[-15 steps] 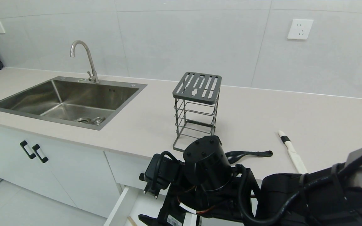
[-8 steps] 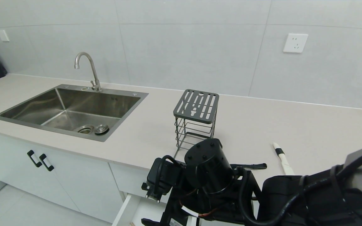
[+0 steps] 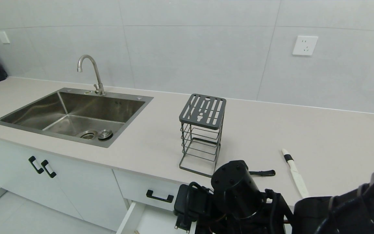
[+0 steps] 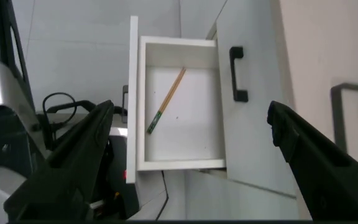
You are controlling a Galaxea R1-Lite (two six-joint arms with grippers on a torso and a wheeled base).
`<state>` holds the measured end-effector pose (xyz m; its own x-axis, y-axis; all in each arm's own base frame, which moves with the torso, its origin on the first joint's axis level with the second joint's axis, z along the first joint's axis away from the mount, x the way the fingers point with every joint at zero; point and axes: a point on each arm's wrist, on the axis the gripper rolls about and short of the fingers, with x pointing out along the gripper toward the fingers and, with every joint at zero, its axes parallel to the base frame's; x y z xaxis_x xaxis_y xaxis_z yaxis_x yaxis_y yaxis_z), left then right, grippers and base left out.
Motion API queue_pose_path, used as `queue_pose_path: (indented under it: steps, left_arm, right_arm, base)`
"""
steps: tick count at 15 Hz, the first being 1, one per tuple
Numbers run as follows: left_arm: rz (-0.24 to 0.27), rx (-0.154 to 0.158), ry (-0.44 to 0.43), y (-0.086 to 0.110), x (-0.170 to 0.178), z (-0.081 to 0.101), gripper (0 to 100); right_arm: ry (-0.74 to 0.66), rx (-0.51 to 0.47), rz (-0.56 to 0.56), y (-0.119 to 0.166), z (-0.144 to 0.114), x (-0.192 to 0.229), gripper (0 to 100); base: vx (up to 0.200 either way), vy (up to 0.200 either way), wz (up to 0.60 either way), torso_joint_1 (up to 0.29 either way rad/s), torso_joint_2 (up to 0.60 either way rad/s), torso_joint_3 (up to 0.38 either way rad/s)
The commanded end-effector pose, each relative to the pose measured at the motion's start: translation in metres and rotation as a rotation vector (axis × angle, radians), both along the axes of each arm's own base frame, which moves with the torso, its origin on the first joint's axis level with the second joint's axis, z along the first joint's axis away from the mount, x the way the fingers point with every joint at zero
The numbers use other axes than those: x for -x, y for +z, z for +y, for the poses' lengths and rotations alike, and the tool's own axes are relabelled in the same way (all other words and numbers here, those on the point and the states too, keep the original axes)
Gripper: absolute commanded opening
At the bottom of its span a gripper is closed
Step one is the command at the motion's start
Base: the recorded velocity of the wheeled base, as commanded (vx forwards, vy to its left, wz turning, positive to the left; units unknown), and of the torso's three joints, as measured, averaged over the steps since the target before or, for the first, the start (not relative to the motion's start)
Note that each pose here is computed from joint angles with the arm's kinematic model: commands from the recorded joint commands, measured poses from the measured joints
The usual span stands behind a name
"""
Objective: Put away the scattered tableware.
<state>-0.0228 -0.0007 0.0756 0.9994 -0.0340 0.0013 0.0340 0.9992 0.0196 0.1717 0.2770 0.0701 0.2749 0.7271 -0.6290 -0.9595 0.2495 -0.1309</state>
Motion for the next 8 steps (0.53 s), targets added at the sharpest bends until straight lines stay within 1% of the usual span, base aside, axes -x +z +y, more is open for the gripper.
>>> queue_pose_path:
  steps: [1, 3, 4, 5, 6, 8]
  left_arm:
    - [0.0, 0.0, 0.0, 0.0, 0.0, 0.0, 100]
    - [0.0, 0.0, 0.0, 0.0, 0.0, 0.0, 100]
    - [0.0, 0.0, 0.0, 0.0, 0.0, 0.0, 100]
    - [0.0, 0.0, 0.0, 0.0, 0.0, 0.0, 100]
    - [0.0, 0.0, 0.0, 0.0, 0.0, 0.0, 100]
    - [0.0, 0.0, 0.0, 0.0, 0.0, 0.0, 100]
  right_arm:
    - [-0.029, -0.005, 0.025, 0.0, -0.018, 0.007, 100]
    - [-0.051, -0.012, 0.042, -0.001, -0.022, 0.009, 100]
    - [-0.107, -0.026, 0.061, -0.003, -0.035, 0.006, 100]
    - [-0.107, -0.026, 0.061, -0.003, -0.035, 0.006, 100]
    - [-0.217, -0.065, 0.091, 0.001, -0.042, 0.001, 100]
    - [-0.374, -0.076, 0.106, 0.0, -0.05, -0.007, 100]
  base:
    - [0.0, 0.0, 0.0, 0.0, 0.0, 0.0]
    - [0.0, 0.0, 0.0, 0.0, 0.0, 0.0]
    - [0.0, 0.0, 0.0, 0.0, 0.0, 0.0]
    - [0.0, 0.0, 0.0, 0.0, 0.0, 0.0]
    - [0.0, 0.0, 0.0, 0.0, 0.0, 0.0]
    - [0.0, 0.0, 0.0, 0.0, 0.0, 0.0]
